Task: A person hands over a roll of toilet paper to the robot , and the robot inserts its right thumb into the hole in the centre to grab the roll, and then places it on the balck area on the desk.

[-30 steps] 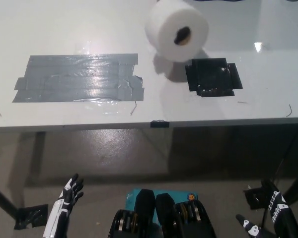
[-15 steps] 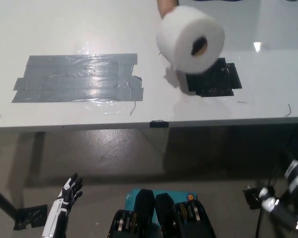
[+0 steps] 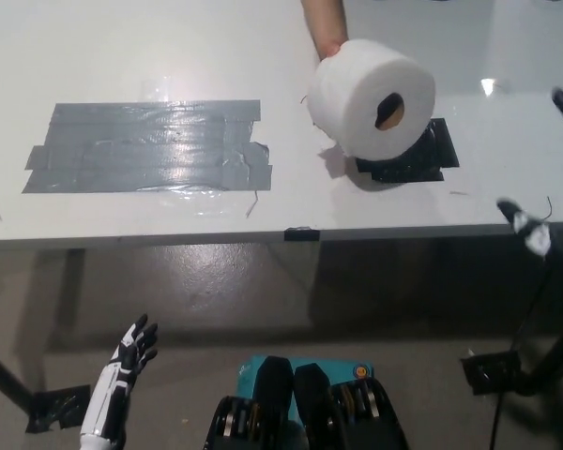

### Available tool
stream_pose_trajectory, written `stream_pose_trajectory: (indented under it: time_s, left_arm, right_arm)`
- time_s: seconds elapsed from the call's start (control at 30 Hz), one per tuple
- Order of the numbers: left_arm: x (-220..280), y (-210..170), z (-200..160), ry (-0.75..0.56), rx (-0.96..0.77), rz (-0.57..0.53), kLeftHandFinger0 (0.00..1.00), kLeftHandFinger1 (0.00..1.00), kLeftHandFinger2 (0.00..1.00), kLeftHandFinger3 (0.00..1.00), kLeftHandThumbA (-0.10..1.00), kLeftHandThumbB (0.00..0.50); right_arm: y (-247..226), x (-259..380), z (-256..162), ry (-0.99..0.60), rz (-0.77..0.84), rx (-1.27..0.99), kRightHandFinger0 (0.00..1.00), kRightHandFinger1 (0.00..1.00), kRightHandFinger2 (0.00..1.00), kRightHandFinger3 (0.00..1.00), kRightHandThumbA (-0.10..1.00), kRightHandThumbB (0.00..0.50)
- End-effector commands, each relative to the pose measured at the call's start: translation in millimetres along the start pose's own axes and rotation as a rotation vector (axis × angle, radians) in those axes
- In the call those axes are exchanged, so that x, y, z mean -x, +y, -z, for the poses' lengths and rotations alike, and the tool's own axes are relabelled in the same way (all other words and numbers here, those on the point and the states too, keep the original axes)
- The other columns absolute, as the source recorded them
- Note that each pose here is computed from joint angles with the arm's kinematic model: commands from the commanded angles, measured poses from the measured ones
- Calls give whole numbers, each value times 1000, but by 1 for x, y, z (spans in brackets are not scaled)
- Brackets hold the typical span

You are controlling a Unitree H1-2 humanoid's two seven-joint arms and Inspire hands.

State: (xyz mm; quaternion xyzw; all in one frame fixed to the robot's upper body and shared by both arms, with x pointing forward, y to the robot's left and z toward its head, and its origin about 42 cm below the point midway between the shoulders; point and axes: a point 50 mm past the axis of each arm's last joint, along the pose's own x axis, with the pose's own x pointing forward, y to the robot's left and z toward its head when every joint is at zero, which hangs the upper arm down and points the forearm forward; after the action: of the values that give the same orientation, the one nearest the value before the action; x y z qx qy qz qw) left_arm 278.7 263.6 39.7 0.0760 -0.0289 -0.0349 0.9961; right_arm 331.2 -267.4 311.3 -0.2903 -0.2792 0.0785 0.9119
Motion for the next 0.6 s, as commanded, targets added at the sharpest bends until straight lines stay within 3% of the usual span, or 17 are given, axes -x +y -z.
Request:
stream_pose_trajectory:
  time_s: [0.0,0.27,0.57]
  left_arm:
    - [-9,10,-12,-48,-28,7,1000,1000,1000,1000,1000,487]
    - [-13,10,-12,-48,-31,17,1000,1000,1000,1000,1000,499]
    - [-11,7,-11,-45,-41,23,1000,1000,1000,1000,1000,476]
  right_arm:
    - [-12,-37,0,84,-117,135,1000,1000,1000,1000,733,308]
    - [-16,-107,15,143,-190,203,1000,1000,1000,1000,719,378]
    - [-10,-157,23,208,-243,262,1000,1000,1000,1000,733,381]
